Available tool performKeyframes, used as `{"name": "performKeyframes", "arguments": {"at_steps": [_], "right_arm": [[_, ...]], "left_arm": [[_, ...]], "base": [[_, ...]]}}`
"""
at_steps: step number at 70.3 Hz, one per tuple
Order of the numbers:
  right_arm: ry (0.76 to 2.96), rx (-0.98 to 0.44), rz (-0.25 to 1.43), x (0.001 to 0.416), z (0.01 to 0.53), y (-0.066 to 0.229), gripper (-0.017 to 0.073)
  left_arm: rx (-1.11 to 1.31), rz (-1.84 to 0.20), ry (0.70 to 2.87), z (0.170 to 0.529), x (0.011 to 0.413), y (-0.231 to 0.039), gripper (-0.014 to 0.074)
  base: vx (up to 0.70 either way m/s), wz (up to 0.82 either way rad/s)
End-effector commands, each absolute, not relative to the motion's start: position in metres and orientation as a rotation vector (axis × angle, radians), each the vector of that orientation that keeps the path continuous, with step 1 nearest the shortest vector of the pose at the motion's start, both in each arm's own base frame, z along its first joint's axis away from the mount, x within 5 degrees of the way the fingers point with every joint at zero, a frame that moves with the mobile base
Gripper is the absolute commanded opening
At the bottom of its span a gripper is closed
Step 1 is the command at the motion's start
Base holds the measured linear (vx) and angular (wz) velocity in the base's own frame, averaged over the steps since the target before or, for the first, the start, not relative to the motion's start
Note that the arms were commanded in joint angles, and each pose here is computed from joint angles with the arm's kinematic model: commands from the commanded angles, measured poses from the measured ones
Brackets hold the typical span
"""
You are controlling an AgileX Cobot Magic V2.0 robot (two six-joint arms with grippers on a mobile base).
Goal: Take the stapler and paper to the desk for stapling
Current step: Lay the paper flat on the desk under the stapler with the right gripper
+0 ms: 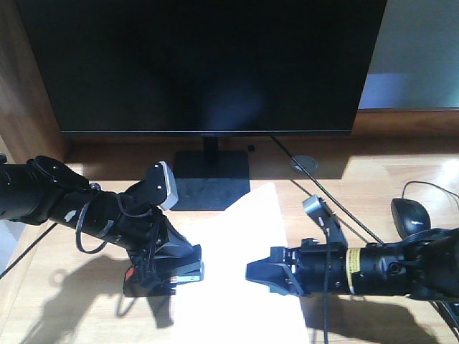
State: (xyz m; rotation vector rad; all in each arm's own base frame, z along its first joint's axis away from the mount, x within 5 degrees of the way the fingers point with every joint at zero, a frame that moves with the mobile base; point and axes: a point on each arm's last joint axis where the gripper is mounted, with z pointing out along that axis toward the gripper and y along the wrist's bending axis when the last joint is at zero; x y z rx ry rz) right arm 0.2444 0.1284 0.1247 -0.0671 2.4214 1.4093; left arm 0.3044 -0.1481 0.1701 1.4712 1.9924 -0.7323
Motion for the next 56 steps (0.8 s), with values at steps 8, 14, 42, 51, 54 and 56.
{"name": "performKeyframes", "arguments": {"at_steps": [8,14,42,51,54,56], "right_arm": [[2.225,0.05,1.563,0.2564,0.1412,0.134,-0.0003],[2.212,0.104,1.567,0.259,0.1402,0.1336,-0.0003],[2.255,0.072,1.573,0.2556,0.1368,0.1345,-0.0003],[2.293,0.018,1.578,0.2514,0.1351,0.1354,-0.0003],[2.298,0.01,1.577,0.251,0.1348,0.1354,-0.0003],[2.301,0.009,1.573,0.2509,0.1345,0.1353,-0.0003]], "left_arm": [[1.419,-0.748,1.935,0.1929,0.3058,-0.1528,-0.0006],[1.419,-0.748,1.935,0.1929,0.3058,-0.1528,-0.0006],[1.419,-0.748,1.935,0.1929,0.3058,-0.1528,-0.0006],[1.419,-0.748,1.935,0.1929,0.3058,-0.1528,-0.0006],[1.419,-0.748,1.935,0.1929,0.3058,-0.1528,-0.0006],[1.419,-0.748,1.935,0.1929,0.3058,-0.1528,-0.0006]], "base": [[0.0,0.0],[0.0,0.0],[0.0,0.0],[0.0,0.0],[0.0,0.0],[0.0,0.0]]}}
